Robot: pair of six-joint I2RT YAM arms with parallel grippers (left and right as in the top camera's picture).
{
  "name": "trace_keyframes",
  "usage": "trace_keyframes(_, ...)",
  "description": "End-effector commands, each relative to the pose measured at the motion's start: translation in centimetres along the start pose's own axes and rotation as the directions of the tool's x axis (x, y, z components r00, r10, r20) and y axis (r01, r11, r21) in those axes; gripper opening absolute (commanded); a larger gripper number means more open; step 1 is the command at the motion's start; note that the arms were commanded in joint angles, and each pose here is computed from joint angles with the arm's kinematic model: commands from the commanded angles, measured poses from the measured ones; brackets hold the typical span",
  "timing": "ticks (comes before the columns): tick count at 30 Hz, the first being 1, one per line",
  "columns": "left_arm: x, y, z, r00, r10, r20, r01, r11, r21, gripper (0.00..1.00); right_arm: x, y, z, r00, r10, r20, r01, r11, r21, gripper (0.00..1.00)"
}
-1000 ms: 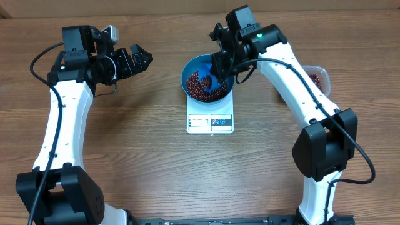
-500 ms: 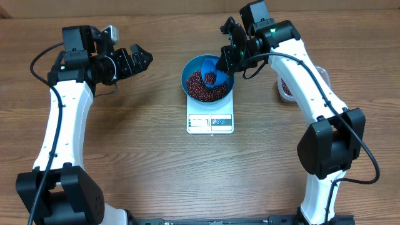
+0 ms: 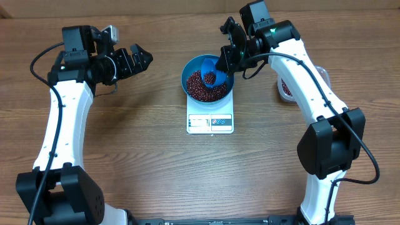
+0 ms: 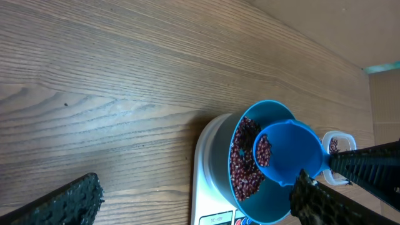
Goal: Scoop item into bowl and weigh 150g on scale
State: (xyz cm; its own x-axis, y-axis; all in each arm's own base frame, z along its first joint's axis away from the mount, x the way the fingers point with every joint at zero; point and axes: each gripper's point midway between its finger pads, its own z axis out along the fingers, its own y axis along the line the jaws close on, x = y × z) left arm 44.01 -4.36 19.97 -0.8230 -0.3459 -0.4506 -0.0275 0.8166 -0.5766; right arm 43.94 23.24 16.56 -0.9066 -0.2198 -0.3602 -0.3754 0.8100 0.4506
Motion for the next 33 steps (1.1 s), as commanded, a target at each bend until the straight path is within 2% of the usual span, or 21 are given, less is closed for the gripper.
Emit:
trace_keyframes(1,-0.7,-1.3,-0.8,0.999,0.043,0.030,-0.043,0.999,0.011,1.00,-1.8,2.0,-2.9,0.995,-0.052,0.088,0.054,0.998,-0.022,0.04)
trace_keyframes(6,-0.7,-1.3,-0.8,0.999,0.043,0.030,-0.043,0.999,0.011,0.99,-2.8,3.2,-5.2,0.983,-0.110,0.150,0.114,0.993,-0.019,0.04)
trace_keyframes(10,-0.7,-1.3,-0.8,0.999,0.043,0.030,-0.043,0.999,0.011,1.00,-3.1,4.3,-7.2,0.958,-0.216,0.191,0.221,0.975,-0.002,0.04)
trace_keyframes(14,-0.7,-1.3,-0.8,0.999,0.043,0.030,-0.043,0.999,0.011,1.00,-2.2,4.7,-7.1,0.935,-0.318,0.159,0.320,0.947,0.014,0.04)
trace_keyframes(21,-0.7,-1.3,-0.8,0.999,0.043,0.030,-0.043,0.999,0.011,1.00,-1.6,2.4,-6.6,0.937,-0.338,0.082,0.316,0.926,0.205,0.04)
trace_keyframes(30,-0.7,-1.3,-0.8,0.999,0.043,0.030,-0.043,0.999,0.011,1.00,-1.3,3.6,-5.9,0.928,-0.367,0.068,0.346,0.914,0.212,0.04)
trace_keyframes(33,-0.7,-1.3,-0.8,0.999,0.043,0.030,-0.043,0.999,0.011,1.00,-1.3,3.0,-5.9,0.925,-0.376,0.050,0.348,0.895,0.280,0.04)
